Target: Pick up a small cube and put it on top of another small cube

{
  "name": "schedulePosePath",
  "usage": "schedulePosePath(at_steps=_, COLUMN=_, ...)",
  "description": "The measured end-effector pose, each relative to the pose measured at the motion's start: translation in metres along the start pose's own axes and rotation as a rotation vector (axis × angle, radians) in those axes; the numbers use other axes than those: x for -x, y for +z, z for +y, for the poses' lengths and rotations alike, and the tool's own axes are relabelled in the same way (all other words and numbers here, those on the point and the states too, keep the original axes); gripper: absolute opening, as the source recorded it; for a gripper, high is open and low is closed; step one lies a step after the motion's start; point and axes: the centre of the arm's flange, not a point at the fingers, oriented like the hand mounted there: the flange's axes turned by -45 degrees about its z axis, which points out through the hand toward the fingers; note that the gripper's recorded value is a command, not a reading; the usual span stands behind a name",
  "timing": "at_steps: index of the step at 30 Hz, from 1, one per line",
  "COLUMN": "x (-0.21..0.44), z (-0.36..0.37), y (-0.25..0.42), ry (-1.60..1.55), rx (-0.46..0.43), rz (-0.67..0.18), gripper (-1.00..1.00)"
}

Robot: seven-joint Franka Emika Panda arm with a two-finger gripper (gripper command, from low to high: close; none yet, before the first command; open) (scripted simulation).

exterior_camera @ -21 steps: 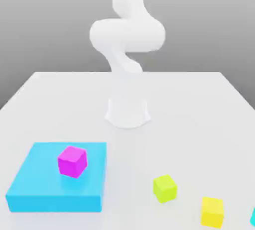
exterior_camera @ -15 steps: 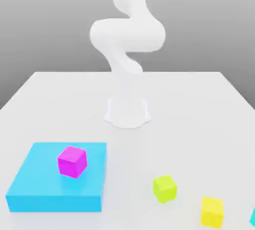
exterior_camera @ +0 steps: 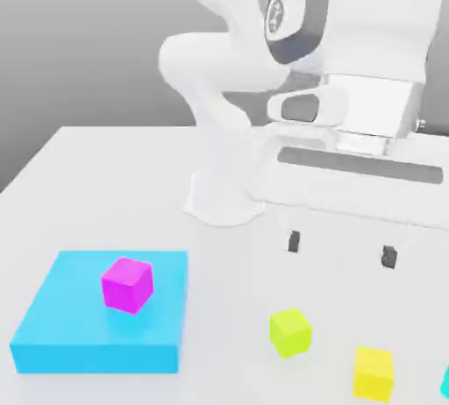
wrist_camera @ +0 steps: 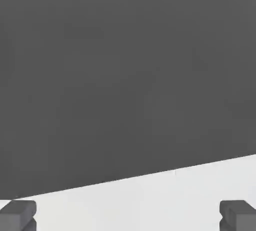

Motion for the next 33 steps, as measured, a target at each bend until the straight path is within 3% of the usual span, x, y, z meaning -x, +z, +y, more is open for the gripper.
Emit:
schedulePosePath(at_steps=8, x=0.067, z=-0.052, y=0.105, ry=0.049, rx=-0.051, rz=-0.200, gripper=0.00)
schedulePosePath(at_steps=12, x=0.085, z=-0.061, y=0.157, ry=0.057, rx=-0.061, rz=-0.223, gripper=0.00)
schedulePosePath(at_steps=13, x=0.088, z=-0.062, y=0.170, ry=0.057, rx=-0.060, rz=-0.224, gripper=-1.00)
schedulePosePath(at_steps=19, x=0.090, z=-0.062, y=0.176, ry=0.056, rx=-0.061, rz=-0.223, gripper=-1.00)
schedulePosePath(at_steps=24, x=0.079, z=-0.059, y=0.126, ry=0.057, rx=-0.061, rz=-0.223, gripper=-1.00)
schedulePosePath(at_steps=33, x=0.098, z=0.013, y=0.073, ry=0.434, rx=-0.033, rz=-0.245, gripper=-1.00)
